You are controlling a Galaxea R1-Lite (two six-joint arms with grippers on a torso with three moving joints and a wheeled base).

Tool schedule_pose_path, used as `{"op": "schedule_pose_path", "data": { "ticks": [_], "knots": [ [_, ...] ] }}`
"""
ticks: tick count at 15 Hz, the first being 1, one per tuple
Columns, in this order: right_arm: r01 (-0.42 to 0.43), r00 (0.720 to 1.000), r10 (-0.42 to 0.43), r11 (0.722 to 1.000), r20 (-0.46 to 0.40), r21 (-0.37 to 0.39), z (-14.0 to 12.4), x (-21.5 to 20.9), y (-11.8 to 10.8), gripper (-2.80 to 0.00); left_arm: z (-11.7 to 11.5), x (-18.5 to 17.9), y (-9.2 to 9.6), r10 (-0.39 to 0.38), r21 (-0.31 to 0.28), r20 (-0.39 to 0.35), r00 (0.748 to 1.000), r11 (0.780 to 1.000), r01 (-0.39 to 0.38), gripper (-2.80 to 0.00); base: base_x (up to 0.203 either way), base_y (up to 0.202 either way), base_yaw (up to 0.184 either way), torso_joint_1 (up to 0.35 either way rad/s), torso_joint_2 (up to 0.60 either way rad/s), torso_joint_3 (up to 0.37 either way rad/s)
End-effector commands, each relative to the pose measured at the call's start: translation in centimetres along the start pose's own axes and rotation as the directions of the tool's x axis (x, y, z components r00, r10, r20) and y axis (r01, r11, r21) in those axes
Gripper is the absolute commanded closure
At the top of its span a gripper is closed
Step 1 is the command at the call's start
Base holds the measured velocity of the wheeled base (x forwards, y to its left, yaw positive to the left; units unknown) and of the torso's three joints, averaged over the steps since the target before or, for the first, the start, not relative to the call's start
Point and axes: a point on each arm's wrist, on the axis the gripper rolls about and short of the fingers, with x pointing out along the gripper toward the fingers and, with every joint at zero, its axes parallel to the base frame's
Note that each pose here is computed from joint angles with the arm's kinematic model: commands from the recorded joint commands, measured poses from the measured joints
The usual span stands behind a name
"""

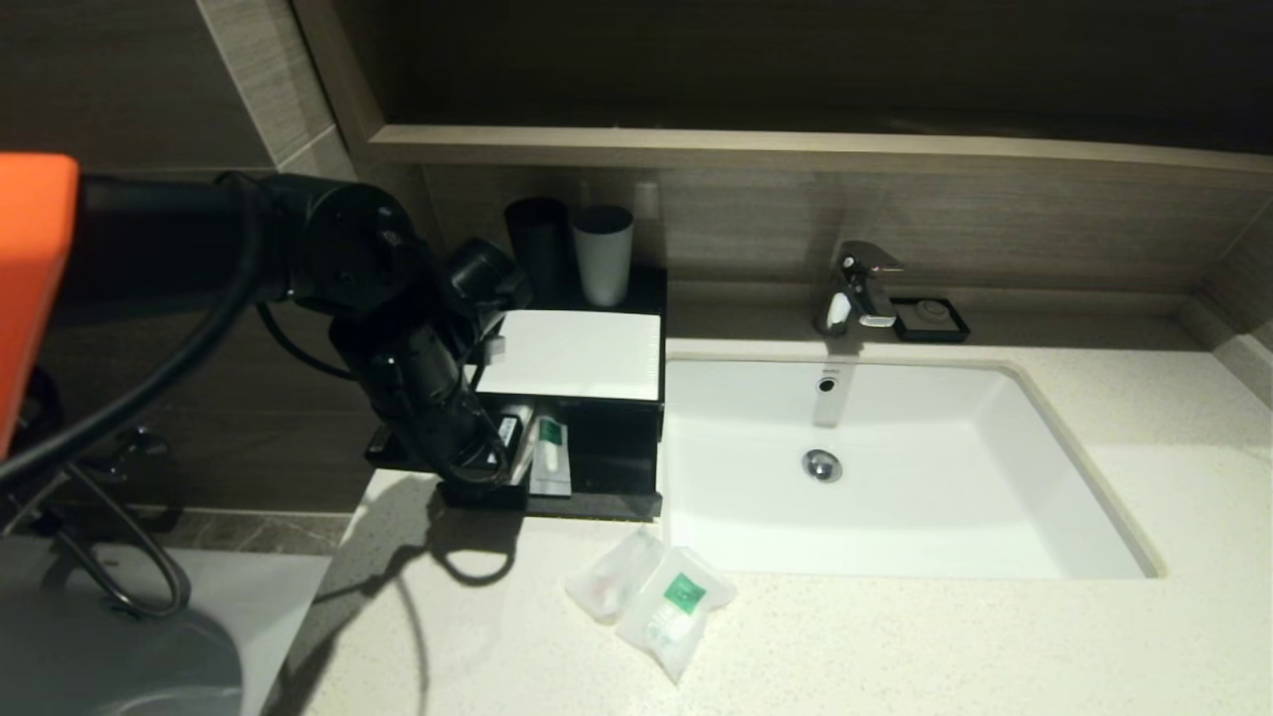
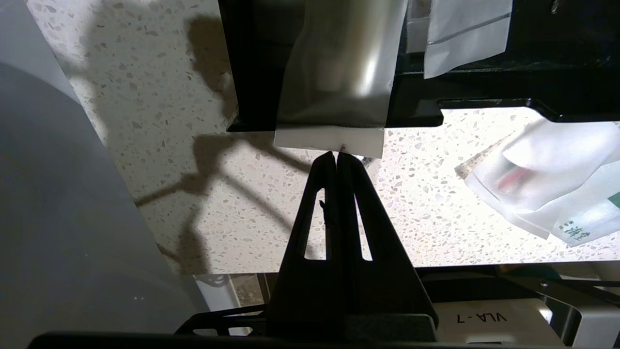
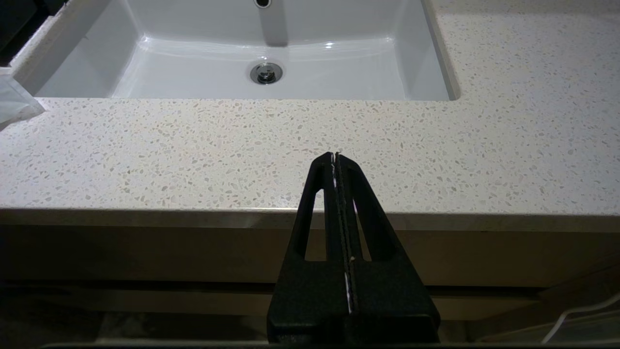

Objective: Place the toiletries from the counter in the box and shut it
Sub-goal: Place the bathroom toiletry into the drawer

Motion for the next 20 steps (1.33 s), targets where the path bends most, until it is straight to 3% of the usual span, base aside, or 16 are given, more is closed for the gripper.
{"op": "schedule_pose_path", "data": {
  "ticks": [1, 9, 14, 18, 20],
  "knots": [
    [0.000, 1.000, 0.000, 1.000, 0.001, 0.000, 0.0, 0.0, 0.0, 0.00, 0.1, 0.1, 0.0, 0.001, -0.002, -0.002, 1.000, 1.000, -0.001, 0.00, 0.000, 0.000, 0.000, 0.000, 0.00, 0.000],
    [0.000, 1.000, 0.000, 1.000, 0.000, 0.000, 0.0, 0.0, 0.0, 0.00, 0.7, 0.5, -0.3, -0.013, -0.027, 0.043, 0.999, 1.000, 0.015, 0.00, 0.000, 0.000, 0.000, 0.000, 0.00, 0.000],
    [0.000, 1.000, 0.000, 1.000, -0.001, 0.000, 0.0, 0.0, 0.0, 0.00, 0.0, -3.0, -0.1, -0.044, -0.032, 0.124, 0.991, 0.998, 0.048, 0.00, 0.000, 0.000, 0.000, 0.000, 0.00, 0.000],
    [0.000, 1.000, 0.000, 1.000, -0.001, 0.000, 0.0, 0.0, 0.0, 0.00, -2.3, -4.6, -1.0, -0.089, 0.103, 0.106, 0.990, 0.992, 0.078, 0.00, 0.000, 0.000, 0.000, 0.000, 0.00, 0.000],
    [0.000, 1.000, 0.000, 1.000, -0.001, 0.000, 0.0, 0.0, 0.0, 0.00, -3.0, -4.8, -2.1, -0.106, 0.136, 0.098, 0.989, 0.986, 0.092, 0.00, 0.000, 0.000, 0.000, 0.000, 0.00, 0.000]
  ]
}}
